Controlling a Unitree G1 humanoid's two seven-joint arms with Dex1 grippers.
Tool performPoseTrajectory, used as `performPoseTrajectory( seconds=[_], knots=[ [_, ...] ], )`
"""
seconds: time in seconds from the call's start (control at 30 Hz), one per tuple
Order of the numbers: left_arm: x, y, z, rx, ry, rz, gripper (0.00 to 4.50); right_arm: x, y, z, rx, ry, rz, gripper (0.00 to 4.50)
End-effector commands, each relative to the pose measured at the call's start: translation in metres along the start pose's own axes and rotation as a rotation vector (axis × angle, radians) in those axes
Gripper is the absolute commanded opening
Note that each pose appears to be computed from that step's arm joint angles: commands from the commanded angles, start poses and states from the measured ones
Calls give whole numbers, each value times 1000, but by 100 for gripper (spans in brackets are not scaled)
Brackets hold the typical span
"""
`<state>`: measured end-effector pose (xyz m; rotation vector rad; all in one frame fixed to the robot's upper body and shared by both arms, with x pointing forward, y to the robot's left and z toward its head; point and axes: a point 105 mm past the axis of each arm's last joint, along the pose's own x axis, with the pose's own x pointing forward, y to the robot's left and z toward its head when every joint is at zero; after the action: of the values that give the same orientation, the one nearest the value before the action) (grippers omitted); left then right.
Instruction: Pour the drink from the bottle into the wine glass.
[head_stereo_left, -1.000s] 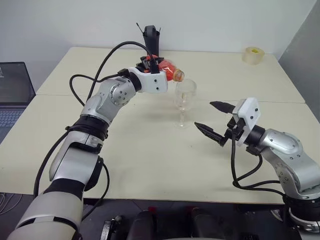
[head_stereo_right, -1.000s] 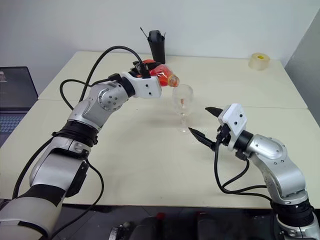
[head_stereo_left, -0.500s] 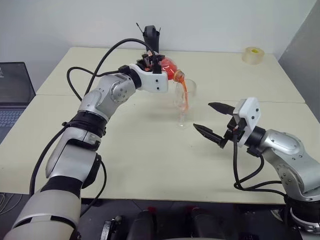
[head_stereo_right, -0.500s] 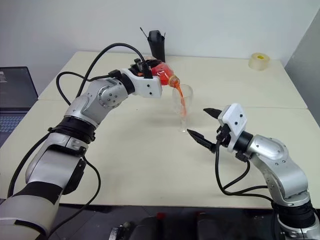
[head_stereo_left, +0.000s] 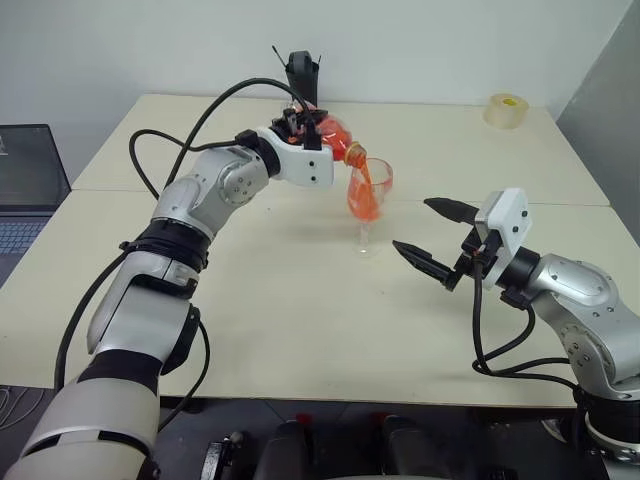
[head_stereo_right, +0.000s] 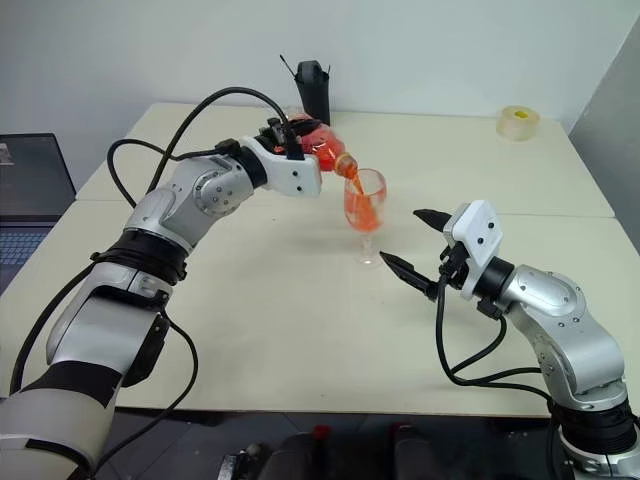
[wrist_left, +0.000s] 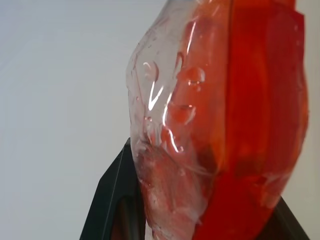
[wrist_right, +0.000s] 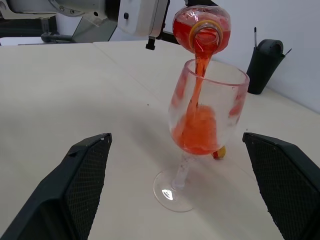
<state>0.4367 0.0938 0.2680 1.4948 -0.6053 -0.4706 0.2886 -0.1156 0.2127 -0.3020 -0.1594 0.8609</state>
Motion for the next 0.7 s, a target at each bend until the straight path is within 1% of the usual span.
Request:
performPoseTrajectory(
  seconds=[0.03, 0.7],
  knots=[
    [1, 30, 5, 54, -22, 78, 140, -1, 3, 11, -43, -29, 4, 450],
    [2, 31, 2, 87, -19, 76, 140, 0, 5, 8, -44, -17, 9, 450]
  ],
)
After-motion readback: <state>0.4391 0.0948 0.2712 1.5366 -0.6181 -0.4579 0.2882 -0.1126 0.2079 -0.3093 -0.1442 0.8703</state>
